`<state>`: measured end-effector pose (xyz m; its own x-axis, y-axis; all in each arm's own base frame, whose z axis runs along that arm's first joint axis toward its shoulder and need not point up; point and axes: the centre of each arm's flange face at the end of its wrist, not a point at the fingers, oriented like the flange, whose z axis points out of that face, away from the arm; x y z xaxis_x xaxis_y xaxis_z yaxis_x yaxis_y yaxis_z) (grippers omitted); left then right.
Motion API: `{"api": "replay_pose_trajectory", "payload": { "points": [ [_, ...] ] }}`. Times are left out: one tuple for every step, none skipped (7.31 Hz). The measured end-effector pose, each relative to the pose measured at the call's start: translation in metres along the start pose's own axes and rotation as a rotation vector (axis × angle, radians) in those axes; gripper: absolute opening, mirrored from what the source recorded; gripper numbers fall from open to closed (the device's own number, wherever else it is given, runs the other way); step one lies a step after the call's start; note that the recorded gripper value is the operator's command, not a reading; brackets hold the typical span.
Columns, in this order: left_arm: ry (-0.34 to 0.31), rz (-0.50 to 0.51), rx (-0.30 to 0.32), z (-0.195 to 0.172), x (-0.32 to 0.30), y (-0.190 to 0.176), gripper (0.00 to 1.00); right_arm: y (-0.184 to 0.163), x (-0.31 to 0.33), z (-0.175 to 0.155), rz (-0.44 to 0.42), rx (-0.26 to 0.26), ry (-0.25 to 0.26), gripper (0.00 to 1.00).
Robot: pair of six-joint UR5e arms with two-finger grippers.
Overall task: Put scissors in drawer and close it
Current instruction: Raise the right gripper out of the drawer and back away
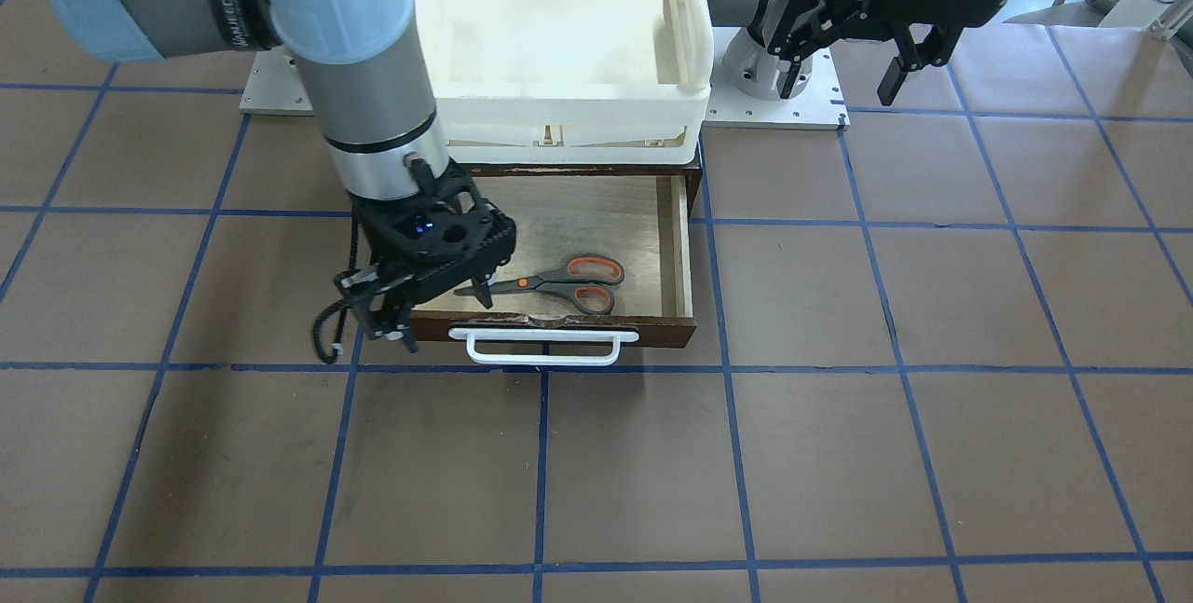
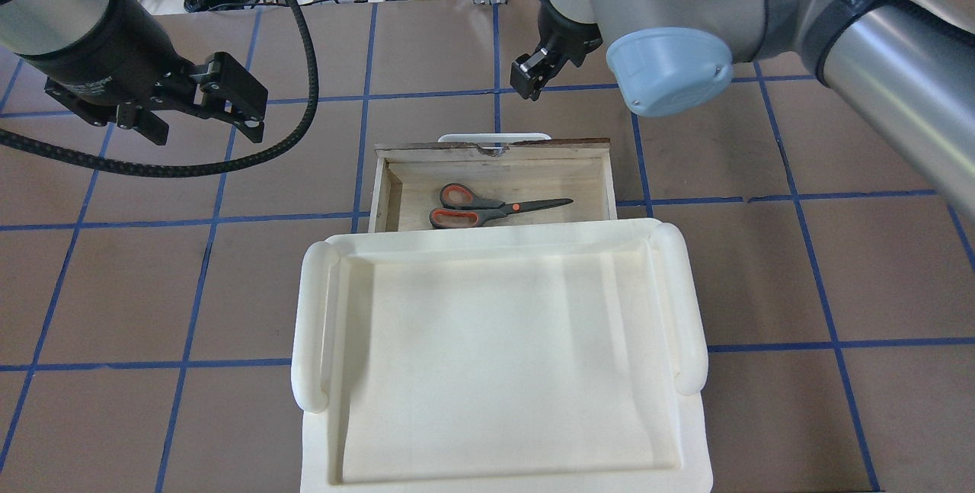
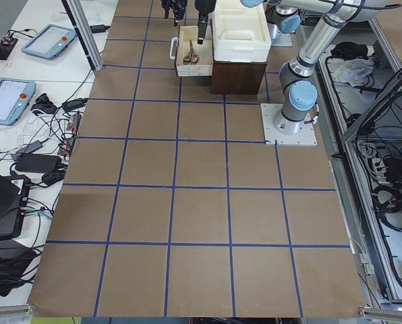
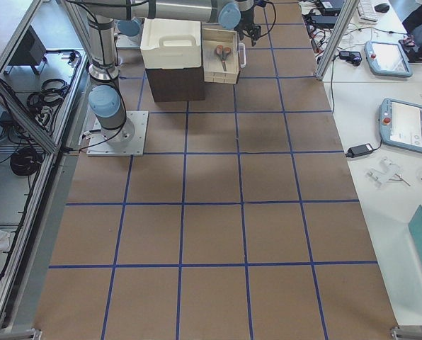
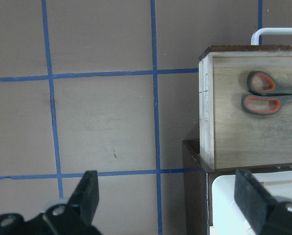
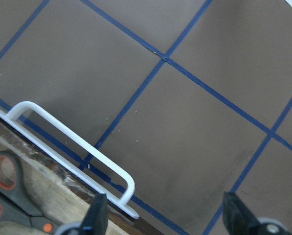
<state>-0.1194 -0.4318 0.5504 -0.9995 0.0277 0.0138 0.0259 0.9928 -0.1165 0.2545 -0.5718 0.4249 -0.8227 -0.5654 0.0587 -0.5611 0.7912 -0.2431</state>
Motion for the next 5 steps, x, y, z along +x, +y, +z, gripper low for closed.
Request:
{"api": "replay_pose_trajectory", "payload": {
  "points": [
    [0.001, -0.002, -0.003, 0.003, 0.0, -0.003, 1.0, 0.014, 0.03, -0.005, 0.078, -0.038, -0.002, 1.0],
    [0.004, -0.007, -0.005, 0.006, 0.0, -0.009, 1.0, 0.031, 0.062, -0.008, 0.165, -0.087, -0.01, 1.0],
    [0.006, -0.013, 0.0, 0.008, -0.001, -0.017, 1.0, 0.048, 0.09, -0.009, 0.252, -0.133, -0.019, 1.0],
    [0.004, -0.017, 0.006, 0.013, -0.002, -0.027, 1.0, 0.059, 0.106, -0.01, 0.308, -0.164, -0.025, 1.0],
    [0.006, -0.023, 0.012, 0.023, -0.002, -0.04, 1.0, 0.066, 0.113, -0.014, 0.34, -0.176, -0.025, 1.0]
  ]
}}
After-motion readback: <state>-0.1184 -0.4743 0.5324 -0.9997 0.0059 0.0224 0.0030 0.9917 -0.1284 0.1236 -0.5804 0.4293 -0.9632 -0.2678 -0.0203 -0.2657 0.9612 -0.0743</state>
